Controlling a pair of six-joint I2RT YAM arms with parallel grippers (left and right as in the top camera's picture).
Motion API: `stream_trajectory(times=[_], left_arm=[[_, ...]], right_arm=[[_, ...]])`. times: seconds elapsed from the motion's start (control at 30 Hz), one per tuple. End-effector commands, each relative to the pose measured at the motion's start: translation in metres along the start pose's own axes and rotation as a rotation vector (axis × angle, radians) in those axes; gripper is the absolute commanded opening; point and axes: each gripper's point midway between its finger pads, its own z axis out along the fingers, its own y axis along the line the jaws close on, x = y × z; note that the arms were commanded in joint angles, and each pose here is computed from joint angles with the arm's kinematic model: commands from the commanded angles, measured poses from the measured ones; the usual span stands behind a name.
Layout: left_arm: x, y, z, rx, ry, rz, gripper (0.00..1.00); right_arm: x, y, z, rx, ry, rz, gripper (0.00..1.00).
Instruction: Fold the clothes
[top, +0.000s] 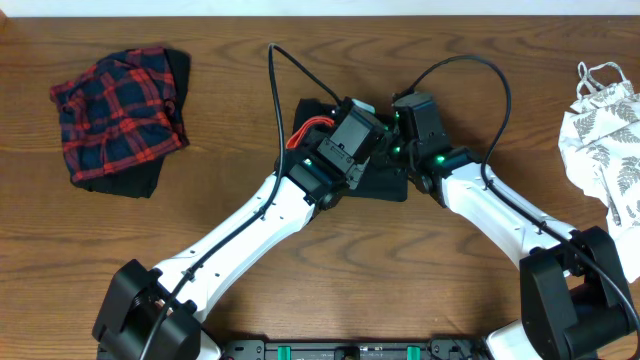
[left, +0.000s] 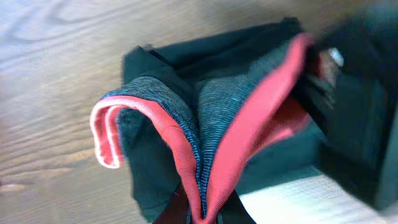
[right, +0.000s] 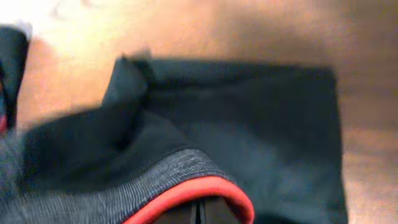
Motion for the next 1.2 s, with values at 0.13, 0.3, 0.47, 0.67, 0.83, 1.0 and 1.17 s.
stream_trajectory(times=[0.13,0.3,0.47,0.67,0.83,1.0,1.17], left_arm=[[0.005,-0.051,-0.002,0.174,0.038,-0.001,0.06],[0.02,-0.071,0.01,0.185,0.081,0.047,0.06],[0.028,-0.084,0.024,0.191,0.096,0.068,0.07],[0.028,-0.09,0.031,0.195,0.092,0.072,0.12],[0.025,-0.091,0.031,0.201,0.079,0.068,0.14],[0.026,-0.099,0.029,0.242,0.086,0.07,0.17],[0.024,-0.101,0.028,0.252,0.078,0.067,0.23]], right_arm=[[-0.021,-0.009,0.023,0.047,-0.128,-0.011,0.02],[-0.031,-0.02,0.045,0.051,-0.19,-0.022,0.09],[-0.046,-0.038,0.049,0.065,-0.23,0.008,0.41],[-0.064,-0.065,0.044,0.099,-0.259,0.052,0.92],[-0.085,-0.078,0.038,0.051,-0.288,0.045,0.99],[-0.102,-0.098,0.029,0.012,-0.299,0.08,0.99],[-0.1,-0.093,0.024,-0.109,-0.24,0.067,0.99]])
